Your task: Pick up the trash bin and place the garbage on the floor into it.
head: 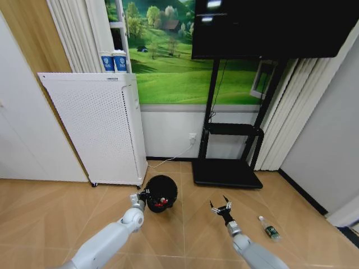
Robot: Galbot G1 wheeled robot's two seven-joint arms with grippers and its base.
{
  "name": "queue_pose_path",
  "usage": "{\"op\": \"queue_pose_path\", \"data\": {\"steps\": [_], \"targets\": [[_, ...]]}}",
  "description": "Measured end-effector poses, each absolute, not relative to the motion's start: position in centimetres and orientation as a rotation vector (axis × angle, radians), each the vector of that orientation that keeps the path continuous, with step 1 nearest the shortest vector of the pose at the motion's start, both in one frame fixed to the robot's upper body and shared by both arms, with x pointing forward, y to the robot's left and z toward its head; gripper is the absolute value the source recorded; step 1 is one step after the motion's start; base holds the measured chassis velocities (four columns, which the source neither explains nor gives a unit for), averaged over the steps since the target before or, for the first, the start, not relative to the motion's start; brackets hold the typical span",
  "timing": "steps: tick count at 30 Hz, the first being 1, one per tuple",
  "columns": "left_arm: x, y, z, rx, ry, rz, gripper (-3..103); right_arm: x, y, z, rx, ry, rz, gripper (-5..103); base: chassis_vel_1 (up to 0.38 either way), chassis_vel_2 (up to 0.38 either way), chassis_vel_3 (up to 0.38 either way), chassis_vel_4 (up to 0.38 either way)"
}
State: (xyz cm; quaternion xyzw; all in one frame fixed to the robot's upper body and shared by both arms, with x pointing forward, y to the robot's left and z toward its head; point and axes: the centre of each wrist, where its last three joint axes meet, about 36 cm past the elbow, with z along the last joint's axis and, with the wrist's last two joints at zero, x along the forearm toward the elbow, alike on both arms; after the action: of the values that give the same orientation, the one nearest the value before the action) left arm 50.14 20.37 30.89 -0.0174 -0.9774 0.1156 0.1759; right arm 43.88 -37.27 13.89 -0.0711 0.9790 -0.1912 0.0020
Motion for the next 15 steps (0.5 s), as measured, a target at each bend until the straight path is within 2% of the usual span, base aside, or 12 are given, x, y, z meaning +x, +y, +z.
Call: {"op": "queue_pose_path", "data": {"steps": [15], "targets": [[49.3, 20.3, 29.5, -0.053, -2.778, 0.335, 7, 42.6, -36.8, 13.2, -0.271, 3.074, -0.594, 100, 0.000, 0.000, 0.000, 0.000]]}}
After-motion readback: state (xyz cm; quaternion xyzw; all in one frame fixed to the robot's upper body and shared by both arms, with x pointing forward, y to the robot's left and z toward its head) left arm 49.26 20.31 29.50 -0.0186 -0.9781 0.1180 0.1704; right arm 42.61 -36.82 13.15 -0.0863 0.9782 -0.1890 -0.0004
